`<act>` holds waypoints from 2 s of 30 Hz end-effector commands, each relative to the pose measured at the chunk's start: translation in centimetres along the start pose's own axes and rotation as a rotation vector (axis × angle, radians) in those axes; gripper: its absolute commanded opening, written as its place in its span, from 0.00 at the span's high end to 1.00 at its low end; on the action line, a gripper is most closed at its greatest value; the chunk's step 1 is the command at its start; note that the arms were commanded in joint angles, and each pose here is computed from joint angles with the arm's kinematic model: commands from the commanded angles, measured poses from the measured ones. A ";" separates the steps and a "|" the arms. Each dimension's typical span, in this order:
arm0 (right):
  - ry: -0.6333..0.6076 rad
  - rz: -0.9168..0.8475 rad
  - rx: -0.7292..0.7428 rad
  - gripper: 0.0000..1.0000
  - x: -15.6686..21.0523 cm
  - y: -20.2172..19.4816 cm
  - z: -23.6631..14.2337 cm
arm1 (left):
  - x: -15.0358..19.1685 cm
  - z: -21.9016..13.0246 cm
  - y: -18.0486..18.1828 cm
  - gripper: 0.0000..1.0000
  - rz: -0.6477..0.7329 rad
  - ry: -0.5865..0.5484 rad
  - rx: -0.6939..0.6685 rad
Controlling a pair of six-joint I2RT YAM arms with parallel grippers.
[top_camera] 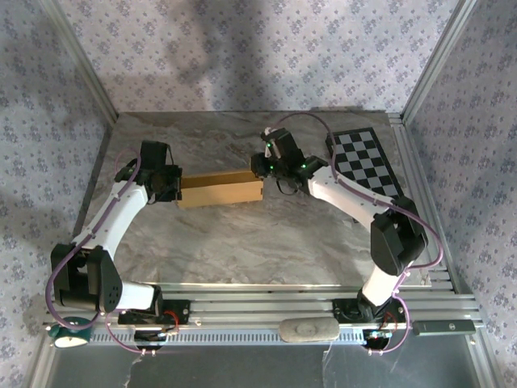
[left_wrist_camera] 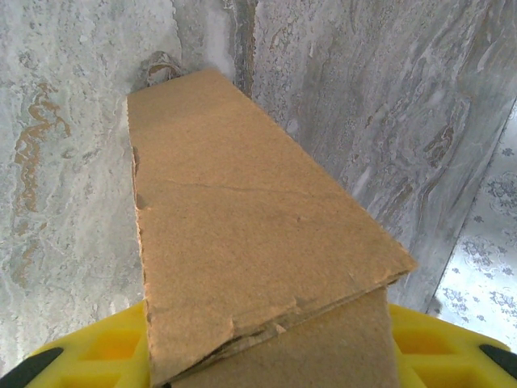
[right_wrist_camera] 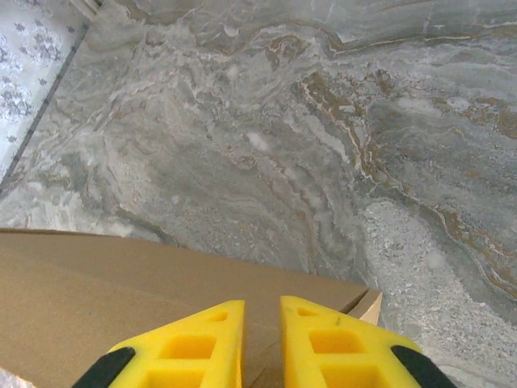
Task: Fold the paper box
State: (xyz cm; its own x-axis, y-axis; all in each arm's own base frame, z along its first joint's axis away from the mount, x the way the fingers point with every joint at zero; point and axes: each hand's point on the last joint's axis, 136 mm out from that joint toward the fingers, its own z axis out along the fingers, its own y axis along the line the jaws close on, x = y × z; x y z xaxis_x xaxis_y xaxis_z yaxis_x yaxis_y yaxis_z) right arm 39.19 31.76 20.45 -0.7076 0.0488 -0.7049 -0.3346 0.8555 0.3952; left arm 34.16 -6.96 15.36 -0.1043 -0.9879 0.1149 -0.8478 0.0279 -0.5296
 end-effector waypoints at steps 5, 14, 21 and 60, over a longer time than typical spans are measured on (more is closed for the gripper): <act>-0.036 0.031 0.012 0.82 1.2 -0.5 -0.1 | -1.2 1.3 3.4 0.58 -0.018 -0.037 -0.141; -0.035 0.028 0.018 0.84 2.5 -1.0 0.4 | -1.3 1.1 3.3 0.58 -0.019 -0.037 -0.139; -0.081 -0.006 0.011 0.72 0.4 -0.3 -1.9 | -1.4 1.2 3.5 0.58 -0.020 -0.039 -0.143; -0.089 -0.135 0.055 0.84 1.0 -1.8 0.3 | -1.5 1.3 3.5 0.58 -0.025 -0.041 -0.146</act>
State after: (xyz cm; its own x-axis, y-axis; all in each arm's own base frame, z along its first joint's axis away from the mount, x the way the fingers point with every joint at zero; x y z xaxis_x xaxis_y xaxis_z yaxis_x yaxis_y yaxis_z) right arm 39.81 30.39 19.73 -0.6001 -0.0182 -0.7997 -0.3961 0.8753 0.2774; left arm 34.23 -6.69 15.37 -0.1073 -0.9872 0.1177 -0.8473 0.0288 -0.5303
